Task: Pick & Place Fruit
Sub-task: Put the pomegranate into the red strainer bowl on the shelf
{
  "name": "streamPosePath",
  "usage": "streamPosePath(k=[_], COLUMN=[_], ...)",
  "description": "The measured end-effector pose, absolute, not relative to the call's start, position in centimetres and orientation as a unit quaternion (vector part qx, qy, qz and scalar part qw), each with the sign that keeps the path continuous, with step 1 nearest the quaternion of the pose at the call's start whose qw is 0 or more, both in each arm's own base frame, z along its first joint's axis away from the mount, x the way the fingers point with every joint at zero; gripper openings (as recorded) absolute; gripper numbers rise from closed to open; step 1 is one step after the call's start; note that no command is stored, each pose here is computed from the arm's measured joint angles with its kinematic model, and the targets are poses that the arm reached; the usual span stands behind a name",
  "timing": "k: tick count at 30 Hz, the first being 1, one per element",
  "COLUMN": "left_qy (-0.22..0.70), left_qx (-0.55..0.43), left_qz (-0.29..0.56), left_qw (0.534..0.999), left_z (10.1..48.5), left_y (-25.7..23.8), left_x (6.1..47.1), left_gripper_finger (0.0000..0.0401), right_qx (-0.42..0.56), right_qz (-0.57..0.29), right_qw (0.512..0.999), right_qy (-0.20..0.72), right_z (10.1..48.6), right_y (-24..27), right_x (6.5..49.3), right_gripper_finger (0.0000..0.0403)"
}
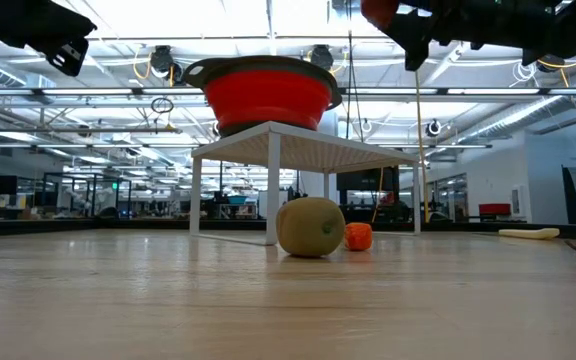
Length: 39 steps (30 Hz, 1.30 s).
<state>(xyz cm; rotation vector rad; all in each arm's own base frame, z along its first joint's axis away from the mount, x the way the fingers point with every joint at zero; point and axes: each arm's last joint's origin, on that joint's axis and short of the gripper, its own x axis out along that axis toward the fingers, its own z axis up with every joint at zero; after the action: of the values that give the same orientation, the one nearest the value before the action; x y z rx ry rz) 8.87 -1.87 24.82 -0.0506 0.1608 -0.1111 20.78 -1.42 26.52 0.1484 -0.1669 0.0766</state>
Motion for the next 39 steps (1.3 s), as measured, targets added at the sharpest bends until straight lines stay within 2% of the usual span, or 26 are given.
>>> streamPosePath(k=[7,15,20,25,31,39], left_qy=[0.080,0.090,0.105,0.107,0.105,0.103], left_qx=[-0.026,-0.025,-0.014,0.022,0.018,0.017], left_qz=[-0.055,-0.054,-0.050,-0.053,-0.053,-0.053], left_qw=[0.995,0.994,0.993,0.993,0.993,0.993], left_z=[24.8,24.6,24.3,24.3,24.3,24.3], left_y=[-1.9,-1.9,-1.8,-1.8,-1.8,-1.8], left_x=[8.9,8.8,8.8,8.8,8.8,8.8], left_gripper_finger=[0.0021,0.0021,0.0021,0.0021,0.0021,0.0021], right_qx=[-0.002,0.005,0.007,0.007,-0.014,-0.017], right_qz=[-0.028,-0.085,-0.085,-0.086,-0.126,-0.124], right_qw=[0.995,0.991,0.990,0.991,0.989,0.990], right_qy=[-0.095,-0.107,-0.108,-0.106,-0.073,-0.069], right_z=[26.7,26.9,27.0,28.9,31.8,34.0], right_y=[-1.8,-2.1,-2.1,-2.2,-2.5,-2.7], right_x=[20.8,20.7,20.7,21.2,22.0,24.7], right_gripper_finger=[0.0198,0.0198,0.0198,0.0198,0.0198,0.0198])
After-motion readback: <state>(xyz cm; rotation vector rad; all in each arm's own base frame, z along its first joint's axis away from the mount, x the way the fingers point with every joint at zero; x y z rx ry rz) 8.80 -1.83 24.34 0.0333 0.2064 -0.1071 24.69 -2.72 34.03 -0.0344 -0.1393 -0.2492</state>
